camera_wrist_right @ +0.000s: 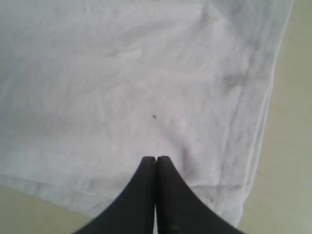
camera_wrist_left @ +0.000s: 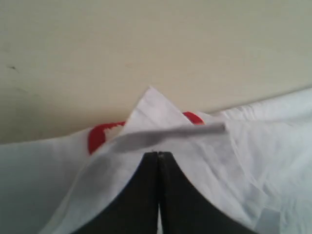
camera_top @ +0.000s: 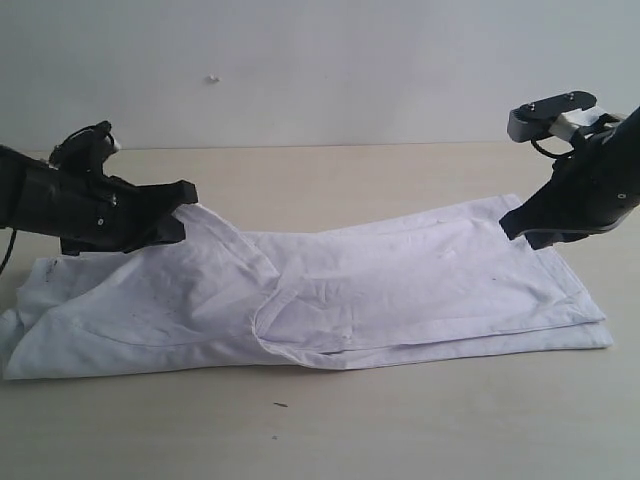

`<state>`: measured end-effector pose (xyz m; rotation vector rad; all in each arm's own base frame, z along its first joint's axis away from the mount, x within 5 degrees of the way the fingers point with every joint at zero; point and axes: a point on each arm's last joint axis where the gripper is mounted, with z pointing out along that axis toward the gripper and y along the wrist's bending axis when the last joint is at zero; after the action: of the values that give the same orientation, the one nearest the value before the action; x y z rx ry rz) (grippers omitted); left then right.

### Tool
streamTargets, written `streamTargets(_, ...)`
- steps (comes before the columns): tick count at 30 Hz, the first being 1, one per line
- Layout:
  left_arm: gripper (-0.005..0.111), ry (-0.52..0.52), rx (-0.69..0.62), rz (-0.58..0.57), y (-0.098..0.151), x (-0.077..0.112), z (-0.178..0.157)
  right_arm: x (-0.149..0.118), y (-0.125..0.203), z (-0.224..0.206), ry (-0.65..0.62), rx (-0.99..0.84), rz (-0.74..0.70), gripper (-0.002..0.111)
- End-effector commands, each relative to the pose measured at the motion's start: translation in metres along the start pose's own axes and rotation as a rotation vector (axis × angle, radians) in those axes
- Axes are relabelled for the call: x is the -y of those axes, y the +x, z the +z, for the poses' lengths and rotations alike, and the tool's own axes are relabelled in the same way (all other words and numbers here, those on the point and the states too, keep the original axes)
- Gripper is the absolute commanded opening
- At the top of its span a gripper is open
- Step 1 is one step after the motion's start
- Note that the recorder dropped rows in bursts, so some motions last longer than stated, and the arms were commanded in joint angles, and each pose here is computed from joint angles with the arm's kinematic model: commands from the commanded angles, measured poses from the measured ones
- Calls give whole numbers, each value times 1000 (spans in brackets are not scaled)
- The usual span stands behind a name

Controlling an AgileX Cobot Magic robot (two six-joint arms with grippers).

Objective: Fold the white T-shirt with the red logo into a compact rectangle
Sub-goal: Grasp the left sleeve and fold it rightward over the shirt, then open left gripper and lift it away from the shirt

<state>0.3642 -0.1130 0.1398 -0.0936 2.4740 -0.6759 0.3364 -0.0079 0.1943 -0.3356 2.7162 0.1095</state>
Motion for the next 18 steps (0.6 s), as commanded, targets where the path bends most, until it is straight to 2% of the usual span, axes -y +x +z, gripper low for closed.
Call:
streamTargets(1,0,5,-18,24,0,-2,14,2,-1,-3,8,20,2,0)
streamTargets(8,0,44,-99,5,11,-9,37,2,-1,-3,7,19,2,0)
streamTargets(13,0,50,-85,8,7,-8,33,2,-1,-3,7,20,2,0)
streamTargets(15,5,59,-50,8,-3,-6,23,2,-1,-3,7,20,2,0)
streamTargets(18,19,89,18,68,-24,0,-1,1,0,-3,6,17,2,0)
